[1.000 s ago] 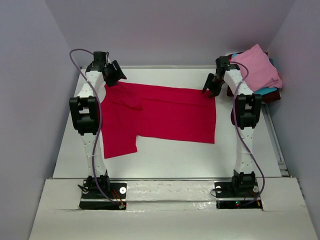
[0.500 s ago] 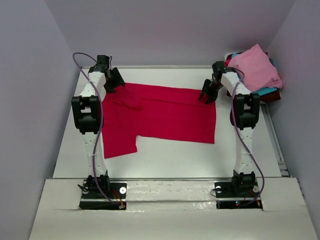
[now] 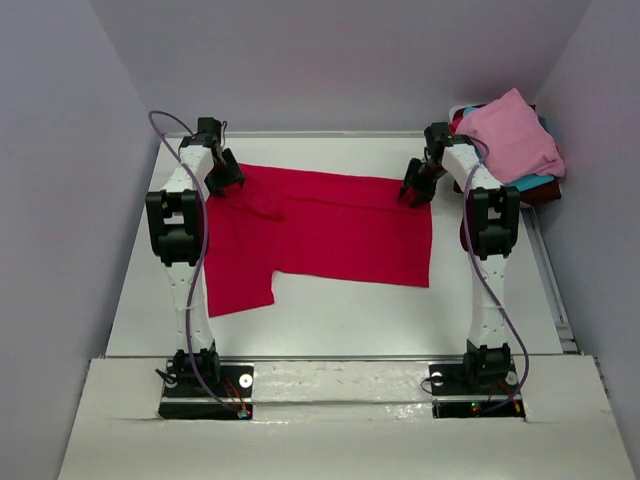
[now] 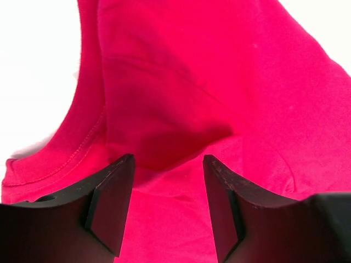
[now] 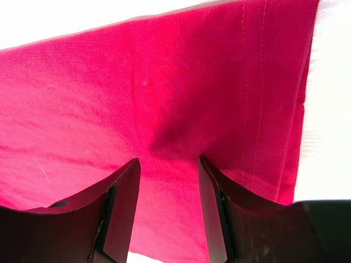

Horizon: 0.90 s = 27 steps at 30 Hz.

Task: Fold and stack the t-shirts
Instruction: Fold the tshirt

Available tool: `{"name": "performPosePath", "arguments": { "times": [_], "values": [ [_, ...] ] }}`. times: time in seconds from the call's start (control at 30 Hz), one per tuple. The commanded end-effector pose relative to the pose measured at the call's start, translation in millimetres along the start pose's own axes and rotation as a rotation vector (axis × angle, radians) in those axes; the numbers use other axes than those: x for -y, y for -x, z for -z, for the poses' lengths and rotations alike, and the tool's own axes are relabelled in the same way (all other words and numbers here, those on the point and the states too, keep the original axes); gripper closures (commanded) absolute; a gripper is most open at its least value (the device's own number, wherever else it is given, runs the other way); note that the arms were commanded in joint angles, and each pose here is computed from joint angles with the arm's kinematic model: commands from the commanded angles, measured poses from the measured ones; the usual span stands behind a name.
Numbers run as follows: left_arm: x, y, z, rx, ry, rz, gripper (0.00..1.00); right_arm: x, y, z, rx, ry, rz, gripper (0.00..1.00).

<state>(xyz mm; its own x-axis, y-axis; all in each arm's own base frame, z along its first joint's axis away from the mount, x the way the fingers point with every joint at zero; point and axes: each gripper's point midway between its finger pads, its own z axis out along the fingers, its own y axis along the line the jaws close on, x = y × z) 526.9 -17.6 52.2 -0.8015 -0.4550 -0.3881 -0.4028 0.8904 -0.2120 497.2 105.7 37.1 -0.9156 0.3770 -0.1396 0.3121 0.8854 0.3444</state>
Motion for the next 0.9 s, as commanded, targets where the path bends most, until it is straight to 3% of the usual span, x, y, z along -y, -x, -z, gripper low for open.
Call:
{"name": "performPosePath", "arguments": {
  "times": [0.0, 0.27, 0.47, 0.63, 0.87],
  "values": [
    [-6.9, 0.4, 14.2, 0.012, 0.041, -0.021, 0.38, -11.4, 1.8, 17.7, 0.025, 0.032, 0.022, 0.48],
    [-5.3, -3.3, 17.2, 0.012, 0.045, -0.037, 0.51, -12.4, 2.8, 18.1, 0.026, 0.034, 0.021, 0.48],
    [15.9, 17.0, 21.7, 0.074, -0.051, -0.065, 0.35, -11.6, 2.0, 17.1, 0.023, 0.033, 0.023, 0.49],
    [31.2, 37.1, 32.2, 0.128, -0.105, -0.077, 0.33, -10.6, 1.0, 17.7, 0.023, 0.029, 0.023, 0.49],
    [45.3, 36.3, 23.2, 0.117, -0.185, -0.107, 0.33, -10.8, 1.9, 16.7, 0.023, 0.029, 0.023, 0.49]
  ]
}}
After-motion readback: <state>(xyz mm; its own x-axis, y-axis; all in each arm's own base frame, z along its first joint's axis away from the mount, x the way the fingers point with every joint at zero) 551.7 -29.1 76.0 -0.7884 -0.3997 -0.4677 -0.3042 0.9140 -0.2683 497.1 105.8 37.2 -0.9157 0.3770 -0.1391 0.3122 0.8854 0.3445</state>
